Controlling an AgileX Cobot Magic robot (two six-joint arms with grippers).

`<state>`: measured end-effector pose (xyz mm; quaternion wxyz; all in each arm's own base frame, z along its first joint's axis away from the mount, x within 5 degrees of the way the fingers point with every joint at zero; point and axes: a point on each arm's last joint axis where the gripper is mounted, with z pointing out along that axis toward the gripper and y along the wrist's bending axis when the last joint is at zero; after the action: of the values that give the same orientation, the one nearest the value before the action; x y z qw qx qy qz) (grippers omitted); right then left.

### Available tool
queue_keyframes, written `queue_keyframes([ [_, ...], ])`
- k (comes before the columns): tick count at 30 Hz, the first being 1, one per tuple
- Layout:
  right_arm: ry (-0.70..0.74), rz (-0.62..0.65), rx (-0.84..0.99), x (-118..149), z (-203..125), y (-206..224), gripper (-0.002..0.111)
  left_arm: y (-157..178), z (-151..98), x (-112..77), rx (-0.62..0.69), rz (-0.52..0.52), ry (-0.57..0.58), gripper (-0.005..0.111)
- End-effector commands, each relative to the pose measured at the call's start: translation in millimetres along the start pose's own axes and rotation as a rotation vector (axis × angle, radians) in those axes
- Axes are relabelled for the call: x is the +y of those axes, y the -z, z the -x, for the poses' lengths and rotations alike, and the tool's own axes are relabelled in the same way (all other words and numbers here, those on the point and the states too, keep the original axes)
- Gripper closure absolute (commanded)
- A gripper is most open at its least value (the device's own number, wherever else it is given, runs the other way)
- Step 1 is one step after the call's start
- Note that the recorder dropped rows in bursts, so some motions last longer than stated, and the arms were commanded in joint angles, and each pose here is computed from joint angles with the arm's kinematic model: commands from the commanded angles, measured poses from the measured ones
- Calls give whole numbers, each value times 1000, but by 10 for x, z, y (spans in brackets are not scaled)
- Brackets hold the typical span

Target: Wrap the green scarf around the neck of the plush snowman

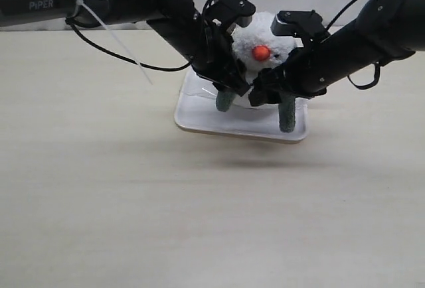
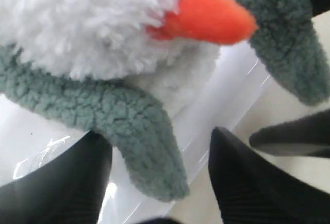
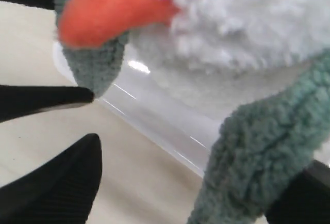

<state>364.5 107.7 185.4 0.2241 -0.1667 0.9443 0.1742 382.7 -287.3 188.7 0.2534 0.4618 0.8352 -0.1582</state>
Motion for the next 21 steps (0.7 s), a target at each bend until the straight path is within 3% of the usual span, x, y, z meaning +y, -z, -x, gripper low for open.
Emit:
queue_keyframes([
  [1,-25,-40,60,-33,-42,30,35,52,-1,19,22,8,-9,54],
  [7,-45,-96,111,-81,-90,37,35,60,-89,83,122,83,-28,54],
  [21,-54,-92,259,-67,-220,79,35,72,-183,11,228,18,38,54],
])
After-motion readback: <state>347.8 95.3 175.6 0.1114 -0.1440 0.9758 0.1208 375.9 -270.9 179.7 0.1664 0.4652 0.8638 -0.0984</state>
